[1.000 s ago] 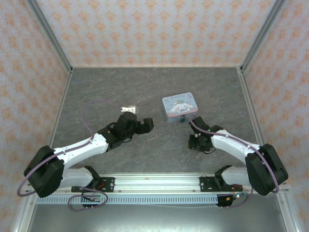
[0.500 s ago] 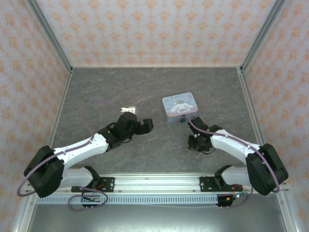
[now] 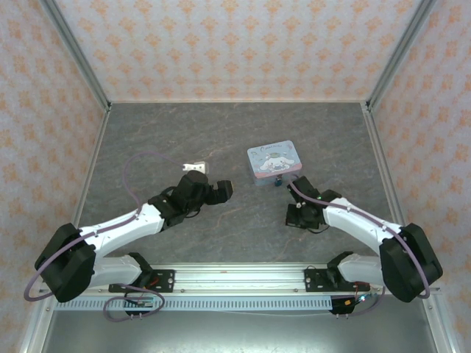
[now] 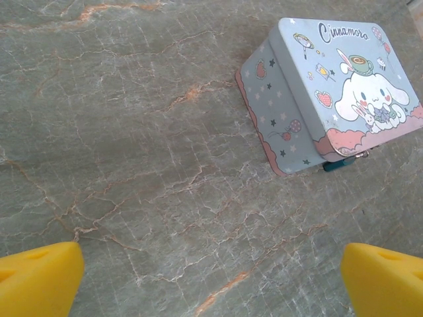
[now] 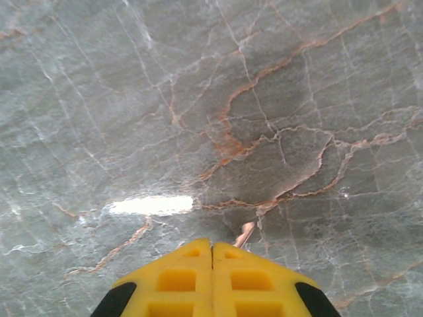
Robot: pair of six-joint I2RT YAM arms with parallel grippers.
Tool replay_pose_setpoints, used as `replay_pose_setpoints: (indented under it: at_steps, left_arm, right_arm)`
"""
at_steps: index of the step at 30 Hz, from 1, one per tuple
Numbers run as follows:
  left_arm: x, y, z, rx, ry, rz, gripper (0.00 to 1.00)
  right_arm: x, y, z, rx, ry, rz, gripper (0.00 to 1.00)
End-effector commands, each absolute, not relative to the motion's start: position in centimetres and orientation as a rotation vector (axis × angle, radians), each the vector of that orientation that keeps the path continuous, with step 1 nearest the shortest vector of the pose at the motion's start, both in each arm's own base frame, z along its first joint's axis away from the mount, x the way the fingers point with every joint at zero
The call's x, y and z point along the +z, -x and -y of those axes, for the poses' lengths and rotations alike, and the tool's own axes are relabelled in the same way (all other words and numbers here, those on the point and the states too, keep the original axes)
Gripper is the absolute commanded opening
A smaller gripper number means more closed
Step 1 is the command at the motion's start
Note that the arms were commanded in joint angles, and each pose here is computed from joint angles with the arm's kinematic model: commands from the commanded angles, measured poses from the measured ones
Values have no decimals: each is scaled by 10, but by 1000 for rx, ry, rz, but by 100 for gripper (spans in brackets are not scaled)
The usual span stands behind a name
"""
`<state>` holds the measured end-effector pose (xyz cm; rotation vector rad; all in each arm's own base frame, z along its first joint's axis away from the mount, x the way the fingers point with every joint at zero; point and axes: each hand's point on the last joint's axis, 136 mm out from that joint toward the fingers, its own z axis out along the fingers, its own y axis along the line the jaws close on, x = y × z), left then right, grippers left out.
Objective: Unlock the padlock with the key
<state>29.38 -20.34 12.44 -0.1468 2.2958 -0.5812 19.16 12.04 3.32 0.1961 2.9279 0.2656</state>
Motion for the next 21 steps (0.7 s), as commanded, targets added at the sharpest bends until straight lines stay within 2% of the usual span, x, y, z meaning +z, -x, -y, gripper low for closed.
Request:
replay_pose_setpoints:
  at_steps: [1,3,12,16,21]
  left_arm:
    - [142,-295,203,-595,192,-2258,100]
    - [145,-295,204,-614,213,-2258,100]
    - [167,-292,216,-725,347,-2326,100]
    - [175,-290,234,-876,412,-2353,98]
    - [194,-291,257,-1066,431,-2328,95]
  right_arm:
    - [45,-196,-118,234,-158,-2904,0]
    - [49,-199,-122,254,-115,-2892,0]
    - [132,-236,-163,487,221,-2577,0]
    - [175,-244,-191,577,488,-2373,0]
    - [213,-233,-227,518,940,-2042,0]
